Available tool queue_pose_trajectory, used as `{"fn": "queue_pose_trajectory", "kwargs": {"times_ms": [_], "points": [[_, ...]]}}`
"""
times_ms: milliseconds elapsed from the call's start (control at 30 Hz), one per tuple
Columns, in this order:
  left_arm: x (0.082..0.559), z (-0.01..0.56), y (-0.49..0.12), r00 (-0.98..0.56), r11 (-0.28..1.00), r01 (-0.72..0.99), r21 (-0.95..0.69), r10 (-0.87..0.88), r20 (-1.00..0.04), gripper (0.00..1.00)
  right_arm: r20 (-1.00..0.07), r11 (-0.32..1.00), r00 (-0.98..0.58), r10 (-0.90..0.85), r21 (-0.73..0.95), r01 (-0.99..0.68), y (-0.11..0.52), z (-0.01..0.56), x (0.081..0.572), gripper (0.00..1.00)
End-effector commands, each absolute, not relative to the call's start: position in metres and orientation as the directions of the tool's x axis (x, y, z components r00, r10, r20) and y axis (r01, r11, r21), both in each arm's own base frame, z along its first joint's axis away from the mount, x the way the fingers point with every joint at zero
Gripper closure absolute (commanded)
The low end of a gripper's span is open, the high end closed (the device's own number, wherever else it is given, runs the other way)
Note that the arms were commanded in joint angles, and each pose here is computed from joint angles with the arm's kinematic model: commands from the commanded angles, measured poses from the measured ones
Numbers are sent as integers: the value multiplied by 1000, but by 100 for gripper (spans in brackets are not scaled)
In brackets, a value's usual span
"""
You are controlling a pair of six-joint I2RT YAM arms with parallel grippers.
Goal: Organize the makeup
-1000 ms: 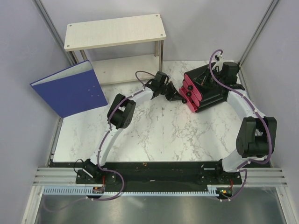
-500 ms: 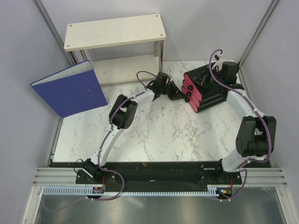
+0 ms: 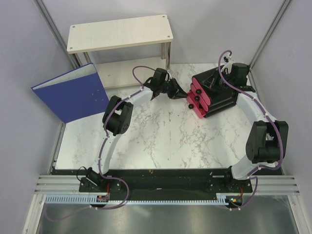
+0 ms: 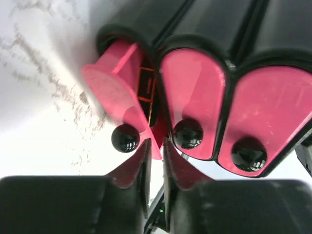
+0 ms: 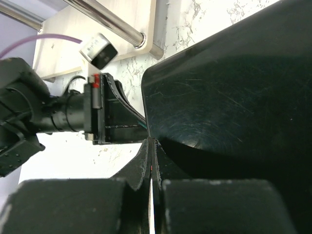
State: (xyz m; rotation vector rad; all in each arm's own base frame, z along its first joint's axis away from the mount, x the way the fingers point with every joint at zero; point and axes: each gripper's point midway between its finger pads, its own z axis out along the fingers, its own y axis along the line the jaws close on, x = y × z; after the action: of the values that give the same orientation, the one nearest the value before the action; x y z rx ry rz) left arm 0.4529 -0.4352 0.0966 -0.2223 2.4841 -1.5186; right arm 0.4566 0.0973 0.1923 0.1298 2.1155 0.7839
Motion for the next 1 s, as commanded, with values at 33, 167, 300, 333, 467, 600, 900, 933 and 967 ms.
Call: {"fn": "queue_pose_trajectory", "kwargs": {"times_ms": [33, 167, 300, 333, 467, 600, 900, 933, 967], "points": [[445, 107, -439, -972, 465, 40, -885, -185, -141, 93, -282, 869, -906, 315, 469, 157, 78, 59, 363, 100], [443, 90, -434, -969, 522, -19, -852, -218, -112, 98, -281, 871, -906, 318, 463, 162, 77, 58, 360, 100], [442, 75, -434, -970, 555, -50, -830, -225, -93, 98, -277, 873, -907, 317, 459, 165, 77, 55, 358, 100], [442, 76, -437, -971, 554, -46, -831, -222, -93, 98, -276, 873, -907, 318, 458, 167, 77, 55, 358, 100], [442, 69, -454, -975, 537, -67, -841, -213, -58, 98, -276, 875, -907, 319, 454, 169, 76, 54, 359, 100], [446, 78, -476, -980, 491, -56, -869, -193, -46, 98, -279, 874, -905, 322, 455, 170, 76, 55, 360, 100], [447, 84, -497, -987, 376, -36, -926, -158, -26, 98, -275, 874, -904, 326, 453, 177, 75, 54, 359, 100], [448, 91, -501, -989, 332, -4, -943, -141, -45, 98, -275, 874, -904, 326, 453, 177, 75, 54, 360, 100], [449, 92, -504, -990, 312, -21, -950, -140, -24, 98, -274, 875, -905, 325, 451, 178, 75, 53, 359, 100]]}}
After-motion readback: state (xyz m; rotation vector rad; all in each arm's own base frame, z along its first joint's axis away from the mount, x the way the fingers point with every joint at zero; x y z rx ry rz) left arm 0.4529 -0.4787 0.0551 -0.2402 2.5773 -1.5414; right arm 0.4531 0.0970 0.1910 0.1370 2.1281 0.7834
